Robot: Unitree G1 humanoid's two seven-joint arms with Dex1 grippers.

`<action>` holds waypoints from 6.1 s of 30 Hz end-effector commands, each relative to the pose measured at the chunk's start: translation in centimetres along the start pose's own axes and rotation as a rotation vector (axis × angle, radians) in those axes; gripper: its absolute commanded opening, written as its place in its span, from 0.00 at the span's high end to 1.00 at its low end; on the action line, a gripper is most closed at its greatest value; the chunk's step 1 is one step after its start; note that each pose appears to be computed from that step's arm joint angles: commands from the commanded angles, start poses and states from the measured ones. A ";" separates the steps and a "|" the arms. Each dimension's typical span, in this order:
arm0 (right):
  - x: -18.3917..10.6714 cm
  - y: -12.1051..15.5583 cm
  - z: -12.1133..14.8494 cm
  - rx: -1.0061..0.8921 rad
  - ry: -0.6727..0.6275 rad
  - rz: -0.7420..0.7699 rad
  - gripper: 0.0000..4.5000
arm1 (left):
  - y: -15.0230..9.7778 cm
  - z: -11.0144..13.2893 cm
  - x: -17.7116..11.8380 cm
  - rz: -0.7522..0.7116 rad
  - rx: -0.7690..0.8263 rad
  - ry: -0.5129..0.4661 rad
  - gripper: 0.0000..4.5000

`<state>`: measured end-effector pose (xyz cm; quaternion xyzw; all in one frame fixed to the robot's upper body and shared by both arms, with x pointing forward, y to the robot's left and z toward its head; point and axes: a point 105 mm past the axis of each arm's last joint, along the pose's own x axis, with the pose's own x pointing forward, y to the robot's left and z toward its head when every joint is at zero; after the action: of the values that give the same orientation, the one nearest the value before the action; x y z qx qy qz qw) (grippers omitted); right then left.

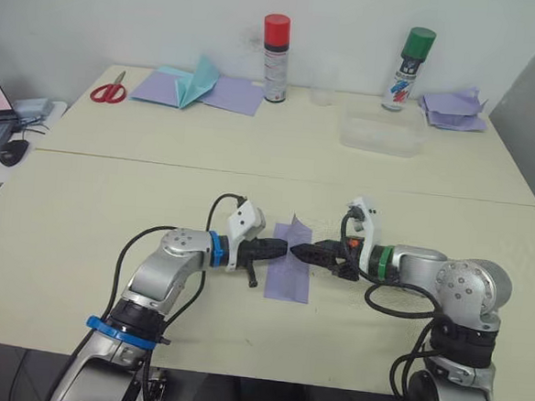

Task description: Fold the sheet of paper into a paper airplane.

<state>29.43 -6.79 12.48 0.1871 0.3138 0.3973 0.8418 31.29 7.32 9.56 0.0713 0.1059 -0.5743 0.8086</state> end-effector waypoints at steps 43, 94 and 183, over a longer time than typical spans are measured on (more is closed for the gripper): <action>-1.2 -0.8 -1.4 0.117 0.041 -0.023 0.98 | 1.3 -1.7 0.5 0.076 0.113 0.104 1.00; -3.2 -0.5 6.7 -0.661 -0.281 -0.118 0.51 | 0.7 -5.3 1.1 -0.037 0.205 0.257 1.00; 0.1 -4.4 0.2 -0.749 -0.040 -0.146 0.99 | 0.6 -5.9 2.2 -0.051 0.214 0.278 1.00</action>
<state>31.95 -9.60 9.49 -0.1459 0.1590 0.4154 0.8837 32.89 6.26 6.51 0.2237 0.0938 -0.5864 0.7729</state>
